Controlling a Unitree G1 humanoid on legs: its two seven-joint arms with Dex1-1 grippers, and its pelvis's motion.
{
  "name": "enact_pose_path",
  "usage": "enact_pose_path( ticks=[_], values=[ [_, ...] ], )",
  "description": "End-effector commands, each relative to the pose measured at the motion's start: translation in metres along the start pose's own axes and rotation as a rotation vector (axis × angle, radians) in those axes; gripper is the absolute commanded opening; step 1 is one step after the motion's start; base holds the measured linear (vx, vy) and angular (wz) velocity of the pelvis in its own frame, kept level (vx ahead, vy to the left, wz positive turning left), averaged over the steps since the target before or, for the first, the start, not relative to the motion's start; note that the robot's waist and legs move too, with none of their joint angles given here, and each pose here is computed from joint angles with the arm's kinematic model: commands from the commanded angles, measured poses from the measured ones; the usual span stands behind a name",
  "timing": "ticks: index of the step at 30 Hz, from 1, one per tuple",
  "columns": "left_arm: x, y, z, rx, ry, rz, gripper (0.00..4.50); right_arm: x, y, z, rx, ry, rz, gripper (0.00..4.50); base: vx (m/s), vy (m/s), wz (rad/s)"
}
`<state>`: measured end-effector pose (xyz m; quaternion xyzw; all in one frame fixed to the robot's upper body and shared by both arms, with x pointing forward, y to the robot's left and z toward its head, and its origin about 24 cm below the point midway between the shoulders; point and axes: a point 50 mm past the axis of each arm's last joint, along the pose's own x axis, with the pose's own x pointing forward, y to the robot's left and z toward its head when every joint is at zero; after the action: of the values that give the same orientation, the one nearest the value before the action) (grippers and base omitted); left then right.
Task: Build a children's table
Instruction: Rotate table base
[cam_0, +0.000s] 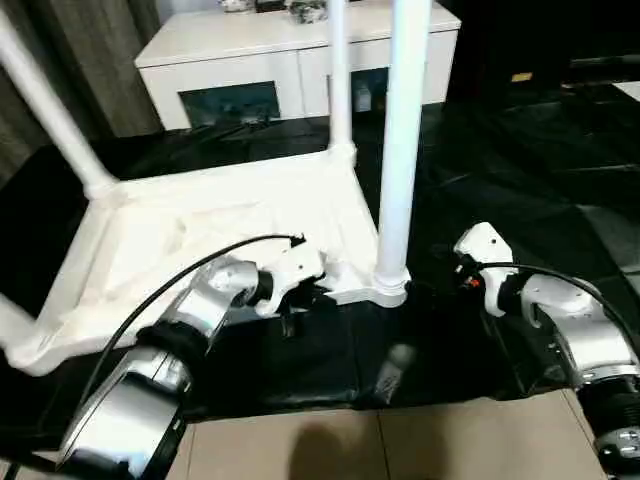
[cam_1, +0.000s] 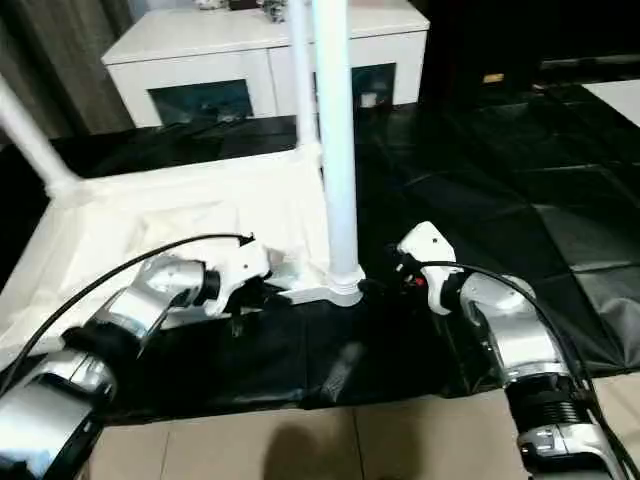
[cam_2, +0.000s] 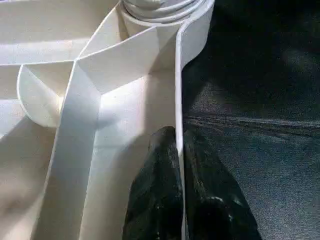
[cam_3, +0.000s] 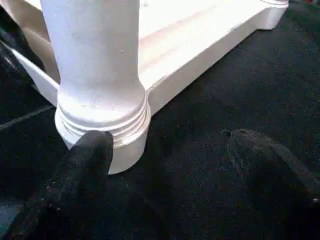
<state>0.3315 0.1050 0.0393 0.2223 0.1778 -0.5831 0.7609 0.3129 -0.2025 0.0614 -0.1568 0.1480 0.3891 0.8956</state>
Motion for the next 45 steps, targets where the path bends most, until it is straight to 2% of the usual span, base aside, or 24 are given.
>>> enact_pose_path(
  ticks=[1, 4, 9, 12, 18, 32, 39, 42, 43, 44, 45],
  values=[
    [0.008, -0.013, -0.013, -0.089, -0.018, 0.026, 0.02, 0.010, 0.008, 0.016, 0.019, -0.091, 0.049, 4.01, 0.000, 0.000, 0.00],
    [0.009, -0.013, -0.011, -0.109, -0.044, 0.064, 0.02, 0.013, 0.016, 0.020, 0.030, -0.121, 0.099, 4.01, 0.000, 0.000, 0.00],
    [0.009, -0.012, -0.008, -0.112, -0.059, 0.092, 0.02, 0.019, 0.022, 0.017, 0.021, -0.110, 0.123, 4.01, 0.000, 0.000, 0.00],
    [0.010, -0.014, -0.008, -0.113, -0.061, 0.091, 0.02, 0.029, 0.028, 0.016, 0.005, -0.104, 0.144, 4.01, 0.000, 0.000, 0.00],
    [0.011, -0.019, -0.007, -0.094, -0.055, 0.070, 0.02, 0.043, 0.020, 0.017, -0.009, -0.076, 0.024, 4.01, 0.000, 0.000, 0.00],
    [0.008, -0.019, -0.009, -0.098, -0.042, 0.080, 0.02, 0.037, 0.017, 0.013, -0.035, -0.058, 0.072, 4.01, 0.000, 0.000, 0.00],
    [0.007, -0.019, -0.009, -0.095, -0.039, 0.078, 0.00, 0.037, 0.016, 0.012, -0.006, -0.062, 0.073, 3.27, 0.000, 0.000, 0.00],
    [0.007, -0.019, -0.008, -0.090, -0.039, 0.081, 0.00, 0.040, 0.018, 0.013, 0.020, -0.079, 0.063, 3.14, 0.000, 0.000, 0.00],
    [0.007, -0.018, -0.008, -0.088, -0.041, 0.086, 0.00, 0.042, 0.019, 0.014, 0.035, -0.092, 0.028, 3.14, 0.000, 0.000, 0.00],
    [0.009, -0.018, -0.006, -0.088, -0.044, 0.095, 0.00, 0.046, 0.017, 0.016, 0.068, -0.111, -0.062, 2.86, 0.000, 0.000, 0.00],
    [0.009, -0.018, -0.006, -0.089, -0.045, 0.096, 0.00, 0.048, 0.017, 0.016, 0.080, -0.116, -0.091, 2.86, 0.000, 0.000, 0.00]
  ],
)
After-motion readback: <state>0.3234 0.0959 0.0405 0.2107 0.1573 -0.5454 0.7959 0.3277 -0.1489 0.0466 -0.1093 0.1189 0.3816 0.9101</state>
